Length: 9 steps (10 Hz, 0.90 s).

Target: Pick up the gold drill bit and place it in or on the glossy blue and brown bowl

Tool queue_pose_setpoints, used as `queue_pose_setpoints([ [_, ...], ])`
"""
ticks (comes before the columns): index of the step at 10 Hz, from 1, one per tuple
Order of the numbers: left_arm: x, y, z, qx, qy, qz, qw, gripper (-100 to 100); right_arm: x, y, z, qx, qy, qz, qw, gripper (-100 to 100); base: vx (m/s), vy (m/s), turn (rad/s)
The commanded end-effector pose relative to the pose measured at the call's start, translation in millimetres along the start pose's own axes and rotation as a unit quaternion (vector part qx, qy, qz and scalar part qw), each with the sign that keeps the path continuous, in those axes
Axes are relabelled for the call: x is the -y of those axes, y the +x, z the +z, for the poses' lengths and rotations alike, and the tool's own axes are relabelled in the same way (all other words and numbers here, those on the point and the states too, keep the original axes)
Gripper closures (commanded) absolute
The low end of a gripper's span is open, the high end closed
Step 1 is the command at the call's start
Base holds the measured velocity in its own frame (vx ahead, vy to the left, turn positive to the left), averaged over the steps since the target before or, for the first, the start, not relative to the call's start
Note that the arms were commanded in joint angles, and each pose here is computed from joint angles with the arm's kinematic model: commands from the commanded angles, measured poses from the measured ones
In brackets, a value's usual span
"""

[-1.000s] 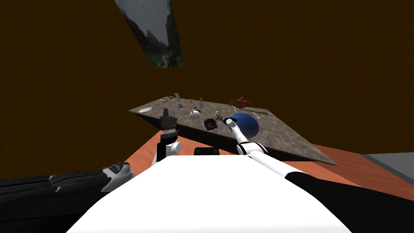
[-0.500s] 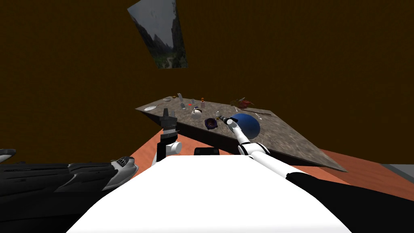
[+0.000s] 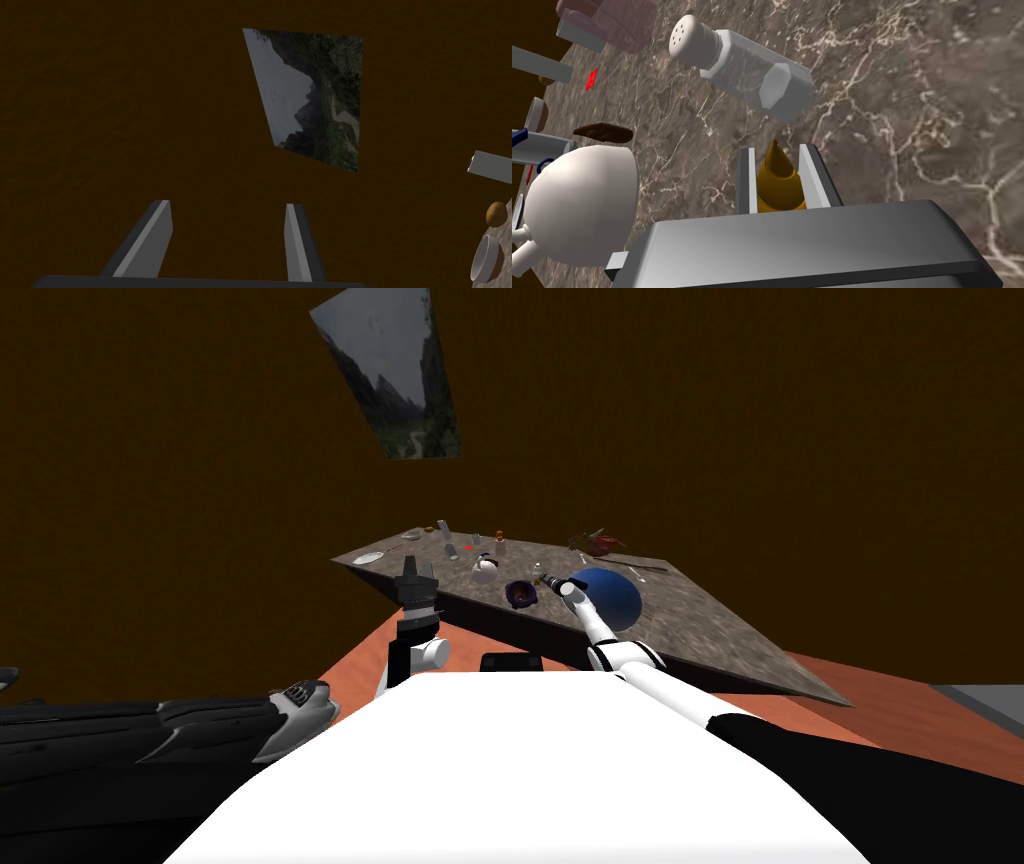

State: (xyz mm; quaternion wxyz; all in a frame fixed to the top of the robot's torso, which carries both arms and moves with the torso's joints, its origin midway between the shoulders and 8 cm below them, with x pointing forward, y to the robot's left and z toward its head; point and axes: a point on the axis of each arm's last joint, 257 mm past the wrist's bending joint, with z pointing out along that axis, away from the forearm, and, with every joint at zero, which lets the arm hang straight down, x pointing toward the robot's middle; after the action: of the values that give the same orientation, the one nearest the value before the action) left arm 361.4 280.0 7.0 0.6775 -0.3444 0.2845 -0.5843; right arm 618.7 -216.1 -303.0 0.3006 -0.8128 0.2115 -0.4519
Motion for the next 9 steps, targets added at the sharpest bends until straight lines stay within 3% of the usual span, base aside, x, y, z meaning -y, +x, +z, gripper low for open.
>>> queue_pose_setpoints([
  [1,0.0,0.0,0.0,0.0,0.0,0.0,1.0,0,3.3,-3.9,2.8,0.006,0.003,-0.004,1.0,100,0.043,0.058,-0.167],
  [9,0.0,0.0,0.0,0.0,0.0,0.0,1.0,0,54.2,-40.8,18.4,0.056,0.049,-0.035,0.9966,100,0.023,0.025,-0.169],
])
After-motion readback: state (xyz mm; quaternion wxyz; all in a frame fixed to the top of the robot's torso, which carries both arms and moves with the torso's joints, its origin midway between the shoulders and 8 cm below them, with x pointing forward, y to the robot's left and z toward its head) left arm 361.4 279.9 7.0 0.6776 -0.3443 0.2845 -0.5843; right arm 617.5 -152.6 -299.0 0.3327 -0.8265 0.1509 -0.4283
